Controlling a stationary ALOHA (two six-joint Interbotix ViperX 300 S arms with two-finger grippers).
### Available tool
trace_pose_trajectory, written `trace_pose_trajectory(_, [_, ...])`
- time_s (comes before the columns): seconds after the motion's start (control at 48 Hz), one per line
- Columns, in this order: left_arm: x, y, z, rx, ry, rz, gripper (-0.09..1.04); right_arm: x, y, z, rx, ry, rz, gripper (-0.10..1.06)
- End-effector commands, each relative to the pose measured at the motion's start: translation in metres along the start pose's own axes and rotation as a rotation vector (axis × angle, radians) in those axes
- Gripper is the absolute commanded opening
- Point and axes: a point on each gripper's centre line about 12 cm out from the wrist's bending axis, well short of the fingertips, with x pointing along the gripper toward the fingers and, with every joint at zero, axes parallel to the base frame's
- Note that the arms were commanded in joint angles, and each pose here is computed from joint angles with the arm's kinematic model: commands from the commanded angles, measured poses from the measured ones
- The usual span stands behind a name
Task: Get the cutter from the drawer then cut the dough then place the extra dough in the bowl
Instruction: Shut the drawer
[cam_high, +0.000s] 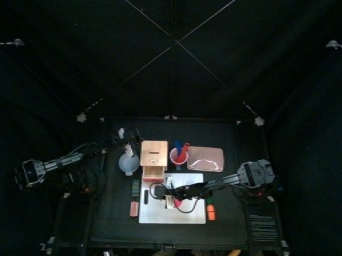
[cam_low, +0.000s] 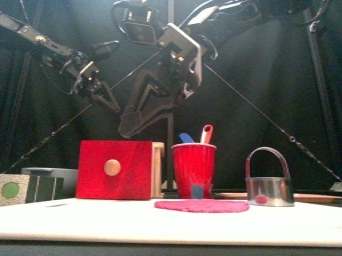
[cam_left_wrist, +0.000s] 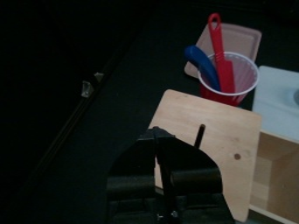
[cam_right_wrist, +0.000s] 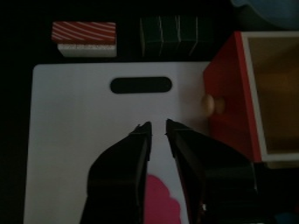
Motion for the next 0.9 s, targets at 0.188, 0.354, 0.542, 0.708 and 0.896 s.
trace_pose_trajectory(0.188, [0.055, 0.017, 0.014, 0.125, 0.181, -0.033, 0.31, 0.003, 0.000, 0.022, 0.022, -0.050, 0.006, 0.33])
trace_pose_trajectory(0.354, [0.088, 0.040, 0.008, 0.187, 0.256, -0.020, 0.31, 0.014, 0.002, 0.022, 0.027, -0.043, 0.007, 0.22])
trace_pose_trajectory(0.542, [0.113, 0.055, 0.006, 0.225, 0.323, -0.041, 0.30, 0.027, 0.000, 0.023, 0.032, -0.030, -0.006, 0.17])
trace_pose_trajectory(0.708, [0.132, 0.057, 0.006, 0.264, 0.379, -0.088, 0.30, 0.039, -0.011, 0.024, 0.057, -0.014, -0.032, 0.16])
trace_pose_trajectory(0.896, [0.142, 0.053, 0.003, 0.274, 0.433, -0.144, 0.30, 0.051, -0.026, 0.024, 0.084, 0.014, -0.075, 0.16])
